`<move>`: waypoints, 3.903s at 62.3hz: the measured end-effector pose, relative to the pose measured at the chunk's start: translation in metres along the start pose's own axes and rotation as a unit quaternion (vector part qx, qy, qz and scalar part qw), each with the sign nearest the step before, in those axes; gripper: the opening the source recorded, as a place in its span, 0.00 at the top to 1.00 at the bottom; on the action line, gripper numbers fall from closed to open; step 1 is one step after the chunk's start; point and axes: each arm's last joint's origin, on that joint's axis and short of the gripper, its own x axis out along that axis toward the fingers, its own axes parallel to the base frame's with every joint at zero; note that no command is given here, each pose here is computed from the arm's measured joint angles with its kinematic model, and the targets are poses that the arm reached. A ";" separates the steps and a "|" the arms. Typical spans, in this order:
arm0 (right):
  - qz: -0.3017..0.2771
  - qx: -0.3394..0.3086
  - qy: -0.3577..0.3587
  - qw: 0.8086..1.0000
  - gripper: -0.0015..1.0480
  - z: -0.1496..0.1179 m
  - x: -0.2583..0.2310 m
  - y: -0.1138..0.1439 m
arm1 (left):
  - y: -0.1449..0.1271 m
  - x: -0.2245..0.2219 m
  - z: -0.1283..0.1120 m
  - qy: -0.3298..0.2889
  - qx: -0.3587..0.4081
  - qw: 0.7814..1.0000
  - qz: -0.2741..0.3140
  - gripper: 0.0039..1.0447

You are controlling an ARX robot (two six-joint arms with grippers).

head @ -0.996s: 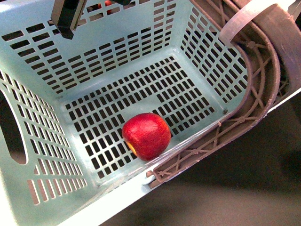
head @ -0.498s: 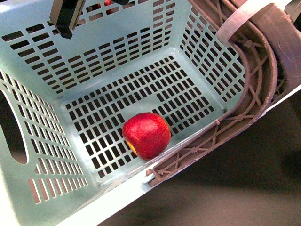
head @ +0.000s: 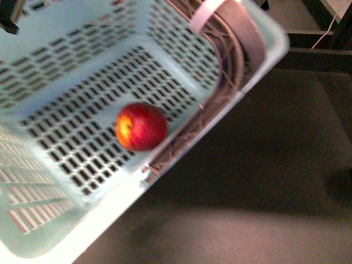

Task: Pick apple with right arm and hold basket with left

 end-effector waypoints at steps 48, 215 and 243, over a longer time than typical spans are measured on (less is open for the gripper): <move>0.000 0.000 0.000 1.000 0.08 0.000 0.000 0.000 | 0.121 0.070 0.096 -0.104 -0.280 0.949 0.104 0.84; 0.000 0.000 0.000 1.000 0.08 0.000 0.000 0.000 | 0.194 -0.079 0.054 -0.225 0.407 0.885 0.019 0.97; 0.000 0.000 0.000 1.000 0.08 0.000 0.000 0.000 | 0.209 -0.108 0.032 -0.223 0.410 0.884 0.018 0.97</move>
